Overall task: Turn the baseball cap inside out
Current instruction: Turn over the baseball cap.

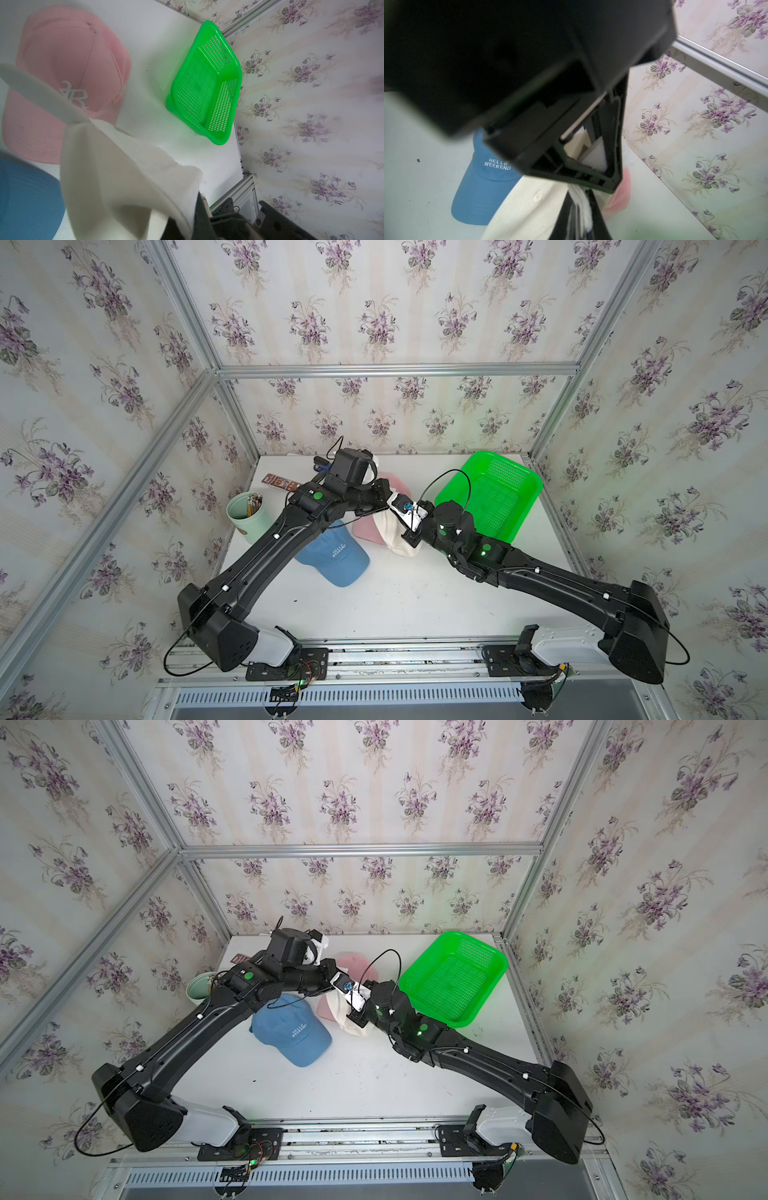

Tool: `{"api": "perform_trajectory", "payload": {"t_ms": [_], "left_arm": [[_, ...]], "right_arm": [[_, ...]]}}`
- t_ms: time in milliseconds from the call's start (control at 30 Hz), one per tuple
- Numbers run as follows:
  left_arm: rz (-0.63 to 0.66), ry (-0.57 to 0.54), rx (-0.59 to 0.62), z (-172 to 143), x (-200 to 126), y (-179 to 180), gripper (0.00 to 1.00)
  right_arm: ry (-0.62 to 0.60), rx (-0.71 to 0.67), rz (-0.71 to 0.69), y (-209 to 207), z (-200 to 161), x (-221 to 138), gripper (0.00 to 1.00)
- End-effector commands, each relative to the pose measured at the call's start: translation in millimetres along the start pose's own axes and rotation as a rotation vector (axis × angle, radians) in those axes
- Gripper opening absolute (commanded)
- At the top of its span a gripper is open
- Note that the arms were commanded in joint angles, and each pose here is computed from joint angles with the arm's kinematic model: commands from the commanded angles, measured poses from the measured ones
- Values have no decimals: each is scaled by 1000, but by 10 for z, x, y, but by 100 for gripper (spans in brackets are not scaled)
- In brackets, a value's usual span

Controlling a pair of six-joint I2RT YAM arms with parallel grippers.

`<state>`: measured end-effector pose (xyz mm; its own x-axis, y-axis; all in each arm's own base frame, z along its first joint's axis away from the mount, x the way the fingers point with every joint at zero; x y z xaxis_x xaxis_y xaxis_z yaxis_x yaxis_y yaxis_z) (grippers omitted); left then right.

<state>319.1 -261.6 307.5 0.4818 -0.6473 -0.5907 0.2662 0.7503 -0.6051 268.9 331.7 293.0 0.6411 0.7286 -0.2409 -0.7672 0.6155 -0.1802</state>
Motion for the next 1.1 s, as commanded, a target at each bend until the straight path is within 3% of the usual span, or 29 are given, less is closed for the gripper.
{"api": "perform_trajectory", "payload": {"t_ms": [0,100,167,233,267,500,533,667,867,1067], "left_arm": [[-25,6,57,16,6,-53,32],[-56,2,111,41,-25,-124,47],[-66,12,152,50,-56,-169,67],[-60,15,190,59,-100,-186,96],[-38,9,207,76,-133,-167,99],[224,-79,436,291,-549,115,99],[249,-134,470,350,-738,99,99],[305,-255,582,492,-958,168,99],[121,-254,1015,204,-840,-13,99],[-74,-73,1328,-306,-604,1,99]], "right_arm": [[-91,126,124,0,192,-129,0],[-117,168,159,-73,226,-236,0],[-115,178,167,-103,236,-272,0],[-117,189,181,-124,271,-306,0],[-118,194,187,-140,289,-327,0],[-129,256,286,-244,470,-516,0],[-130,267,309,-255,500,-554,0],[-127,290,406,-280,593,-696,0],[-151,295,531,-430,695,-974,0],[-148,260,642,-493,751,-1214,0]]}}
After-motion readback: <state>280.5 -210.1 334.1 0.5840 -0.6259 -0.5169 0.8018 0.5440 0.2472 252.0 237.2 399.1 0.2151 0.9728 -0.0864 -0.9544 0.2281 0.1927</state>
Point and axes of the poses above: each gripper's point midway between its finger pads, its own x axis out along the fingers, its own y axis along the line the jaws close on, z = x × y, the point moved 1 cm from there along -x, back along the fingers, and after that the axes turned 7 degrees about x, right-handed, at the moved point
